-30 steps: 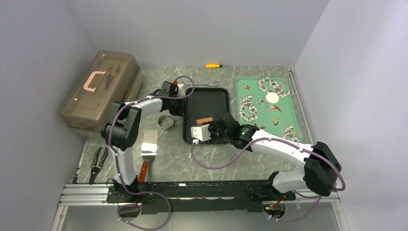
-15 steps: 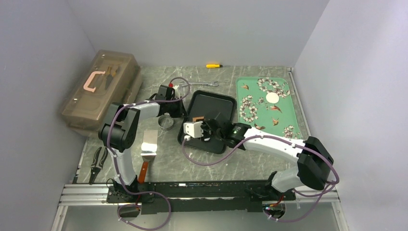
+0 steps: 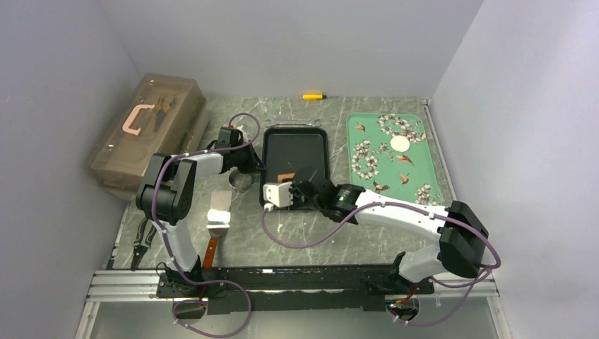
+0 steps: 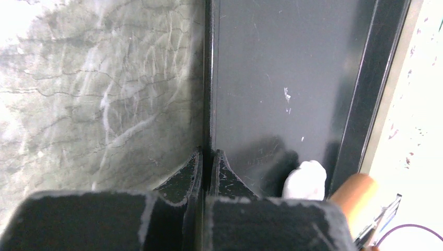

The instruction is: Roll out the dumpling wrappers from the dough

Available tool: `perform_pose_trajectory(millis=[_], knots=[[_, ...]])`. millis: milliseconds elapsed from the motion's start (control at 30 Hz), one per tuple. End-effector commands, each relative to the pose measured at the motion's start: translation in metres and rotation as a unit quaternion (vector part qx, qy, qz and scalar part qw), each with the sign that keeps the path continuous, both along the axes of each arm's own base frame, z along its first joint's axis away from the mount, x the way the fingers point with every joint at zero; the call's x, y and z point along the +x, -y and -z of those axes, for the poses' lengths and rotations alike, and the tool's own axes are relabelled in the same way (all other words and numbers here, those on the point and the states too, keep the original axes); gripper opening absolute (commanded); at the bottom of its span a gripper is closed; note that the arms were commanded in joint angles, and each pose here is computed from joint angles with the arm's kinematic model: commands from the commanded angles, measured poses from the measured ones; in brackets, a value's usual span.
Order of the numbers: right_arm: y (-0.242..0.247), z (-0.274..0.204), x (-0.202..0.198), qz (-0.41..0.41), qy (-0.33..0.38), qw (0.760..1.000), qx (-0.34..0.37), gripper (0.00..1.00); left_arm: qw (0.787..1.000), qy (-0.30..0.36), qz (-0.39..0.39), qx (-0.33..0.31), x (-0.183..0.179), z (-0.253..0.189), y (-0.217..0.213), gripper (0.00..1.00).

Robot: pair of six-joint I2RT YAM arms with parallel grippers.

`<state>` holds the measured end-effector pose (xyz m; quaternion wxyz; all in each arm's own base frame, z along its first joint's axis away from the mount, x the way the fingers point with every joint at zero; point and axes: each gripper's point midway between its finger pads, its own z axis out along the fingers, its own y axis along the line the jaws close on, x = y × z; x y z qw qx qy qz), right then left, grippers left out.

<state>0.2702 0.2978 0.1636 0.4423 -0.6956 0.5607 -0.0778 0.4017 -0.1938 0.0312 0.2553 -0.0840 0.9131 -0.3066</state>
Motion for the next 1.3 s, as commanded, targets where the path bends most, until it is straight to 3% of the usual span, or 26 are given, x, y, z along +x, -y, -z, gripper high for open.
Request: perform_pose_trajectory(millis=[0,233,500,767,1067,1267], knots=[[-0.002,0.009,-0.013,0.000,0.010,1.000,-0.007,0.00,0.999,-0.049,-0.014,-0.016,-0.012,0.017,0.006,0.00],[0.019,0.052,-0.019,0.011,-0.021,0.997,-0.080,0.00,0.999,-0.044,-0.013,-0.005,-0.012,0.019,0.002,0.00],[0.041,0.084,-0.048,-0.030,-0.091,0.986,-0.138,0.00,0.999,-0.044,-0.012,-0.004,-0.009,0.021,0.000,0.00],[0.056,0.068,-0.056,-0.038,-0.081,0.981,-0.170,0.00,0.999,-0.048,-0.014,0.003,-0.009,0.025,-0.004,0.00],[0.051,0.064,-0.057,-0.045,-0.062,0.983,-0.167,0.00,0.998,-0.055,-0.012,0.002,-0.010,0.030,-0.004,0.00],[0.044,0.095,-0.045,-0.052,-0.082,0.984,-0.149,0.00,0.999,-0.053,-0.010,0.006,-0.011,0.030,-0.005,0.00]])
